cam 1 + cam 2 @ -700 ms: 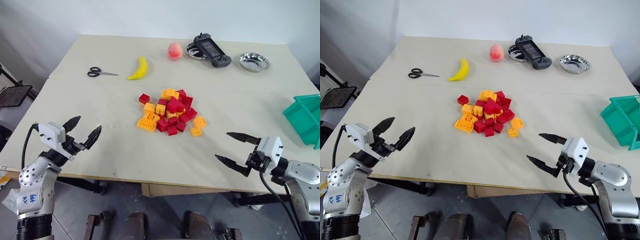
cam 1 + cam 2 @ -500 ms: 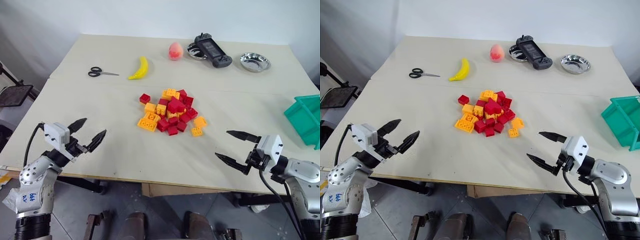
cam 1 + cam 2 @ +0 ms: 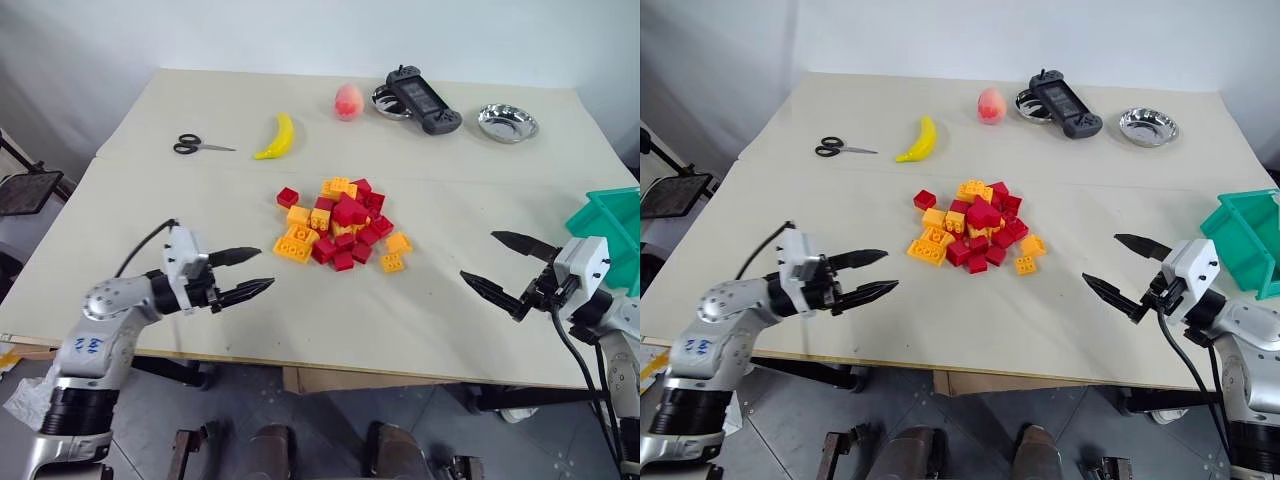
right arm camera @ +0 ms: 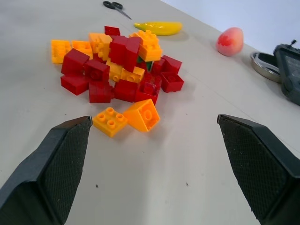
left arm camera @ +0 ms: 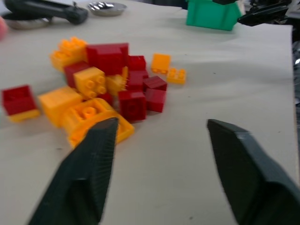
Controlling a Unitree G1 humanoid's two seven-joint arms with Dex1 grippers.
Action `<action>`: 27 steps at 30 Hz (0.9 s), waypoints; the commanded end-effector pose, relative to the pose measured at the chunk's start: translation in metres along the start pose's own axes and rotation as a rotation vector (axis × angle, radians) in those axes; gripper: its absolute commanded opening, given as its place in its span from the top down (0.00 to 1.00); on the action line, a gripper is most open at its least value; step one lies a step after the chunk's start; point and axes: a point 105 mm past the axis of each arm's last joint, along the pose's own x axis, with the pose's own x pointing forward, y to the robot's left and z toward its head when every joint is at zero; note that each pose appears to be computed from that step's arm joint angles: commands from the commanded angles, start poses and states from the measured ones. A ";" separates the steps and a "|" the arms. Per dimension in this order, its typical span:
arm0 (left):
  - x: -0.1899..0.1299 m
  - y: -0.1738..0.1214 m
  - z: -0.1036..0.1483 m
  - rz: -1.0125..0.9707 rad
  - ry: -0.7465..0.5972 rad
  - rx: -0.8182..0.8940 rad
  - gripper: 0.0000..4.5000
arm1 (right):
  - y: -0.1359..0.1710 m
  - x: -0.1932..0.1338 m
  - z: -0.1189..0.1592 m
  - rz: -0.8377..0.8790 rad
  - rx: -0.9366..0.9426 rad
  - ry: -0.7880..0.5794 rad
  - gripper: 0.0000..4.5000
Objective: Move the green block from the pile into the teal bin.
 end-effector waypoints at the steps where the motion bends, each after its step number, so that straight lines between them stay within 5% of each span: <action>1: 0.043 -0.005 0.002 -0.124 -0.005 0.013 0.60 | 0.002 0.002 0.012 -0.025 -0.036 -0.051 0.00; 7: 0.113 0.021 0.009 -0.124 -0.018 -0.029 1.00 | 0.015 0.008 0.013 -0.047 -0.025 -0.076 0.00; 16: 0.160 0.070 0.021 0.133 -0.007 -0.076 1.00 | 0.027 0.001 0.016 -0.110 -0.017 -0.096 0.00; 27: 0.147 0.117 0.031 0.499 -0.098 -0.235 1.00 | 0.033 0.003 0.016 -0.137 -0.007 -0.109 0.00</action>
